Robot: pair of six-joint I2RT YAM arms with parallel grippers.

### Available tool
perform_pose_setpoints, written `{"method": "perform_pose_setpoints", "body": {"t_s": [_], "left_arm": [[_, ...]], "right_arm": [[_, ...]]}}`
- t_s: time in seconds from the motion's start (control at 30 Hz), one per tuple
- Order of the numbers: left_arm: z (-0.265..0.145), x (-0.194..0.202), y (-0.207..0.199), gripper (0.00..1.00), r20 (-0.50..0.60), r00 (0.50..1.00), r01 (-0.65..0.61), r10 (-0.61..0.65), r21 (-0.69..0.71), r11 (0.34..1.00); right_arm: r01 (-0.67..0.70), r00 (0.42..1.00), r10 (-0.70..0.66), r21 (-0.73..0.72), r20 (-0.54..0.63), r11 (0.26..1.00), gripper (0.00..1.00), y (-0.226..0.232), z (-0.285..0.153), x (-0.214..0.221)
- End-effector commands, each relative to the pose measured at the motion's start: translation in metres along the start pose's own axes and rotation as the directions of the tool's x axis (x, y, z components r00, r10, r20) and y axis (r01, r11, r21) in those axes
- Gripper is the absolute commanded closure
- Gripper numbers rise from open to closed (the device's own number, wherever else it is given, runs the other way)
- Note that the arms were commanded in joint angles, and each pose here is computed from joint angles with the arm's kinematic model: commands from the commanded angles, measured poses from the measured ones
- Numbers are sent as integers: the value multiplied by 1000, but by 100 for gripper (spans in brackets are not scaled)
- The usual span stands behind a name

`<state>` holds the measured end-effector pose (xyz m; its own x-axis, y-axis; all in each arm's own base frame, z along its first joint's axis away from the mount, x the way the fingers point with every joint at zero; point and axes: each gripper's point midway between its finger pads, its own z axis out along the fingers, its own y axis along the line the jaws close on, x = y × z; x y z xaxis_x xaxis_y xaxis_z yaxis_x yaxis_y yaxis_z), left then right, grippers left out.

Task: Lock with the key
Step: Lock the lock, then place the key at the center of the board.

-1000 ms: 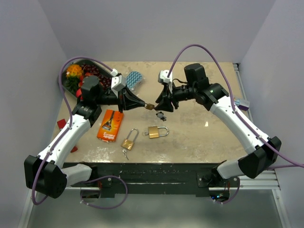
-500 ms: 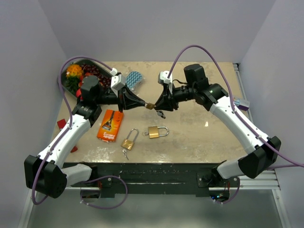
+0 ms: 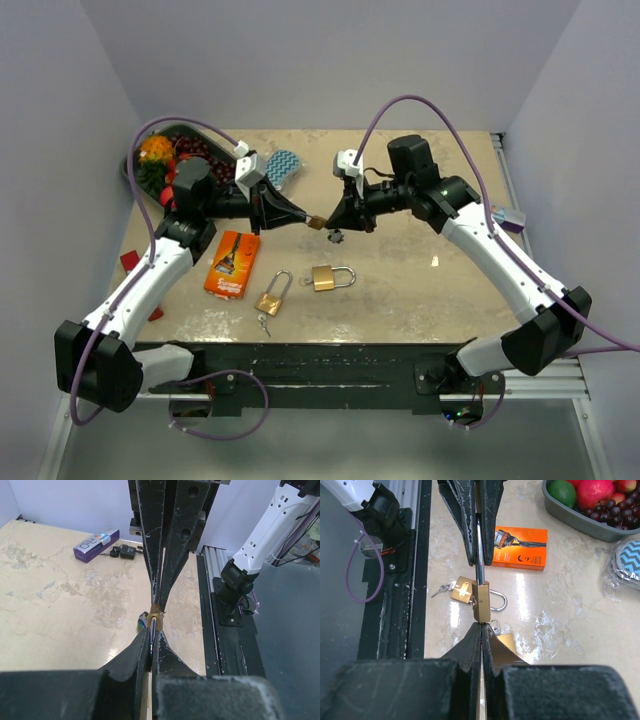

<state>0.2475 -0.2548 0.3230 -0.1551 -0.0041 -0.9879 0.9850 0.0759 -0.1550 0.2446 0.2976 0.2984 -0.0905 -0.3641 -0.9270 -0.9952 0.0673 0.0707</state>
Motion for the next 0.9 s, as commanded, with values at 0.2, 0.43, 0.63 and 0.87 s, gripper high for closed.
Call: {"method": "perform_pose_setpoints", "body": {"t_s": [0.2,0.43,0.63,0.87], "left_arm": [[-17,-58,29,100,74,986,-145,150,-74,987],[-24,-53,49,100,66,990,-111,122,-153,982],[-29,-35,64,100,19,995,-92,99,-240,966],[-36,-20,68,100,-34,996,-94,88,-301,949]], "right_arm": [[-67,994,73,80,-77,995,100,-28,-25,38],[-225,968,249,312,-40,923,100,-112,-62,79],[-279,941,339,576,4,768,100,-222,-96,114],[-296,914,403,766,54,570,100,-327,-120,170]]}}
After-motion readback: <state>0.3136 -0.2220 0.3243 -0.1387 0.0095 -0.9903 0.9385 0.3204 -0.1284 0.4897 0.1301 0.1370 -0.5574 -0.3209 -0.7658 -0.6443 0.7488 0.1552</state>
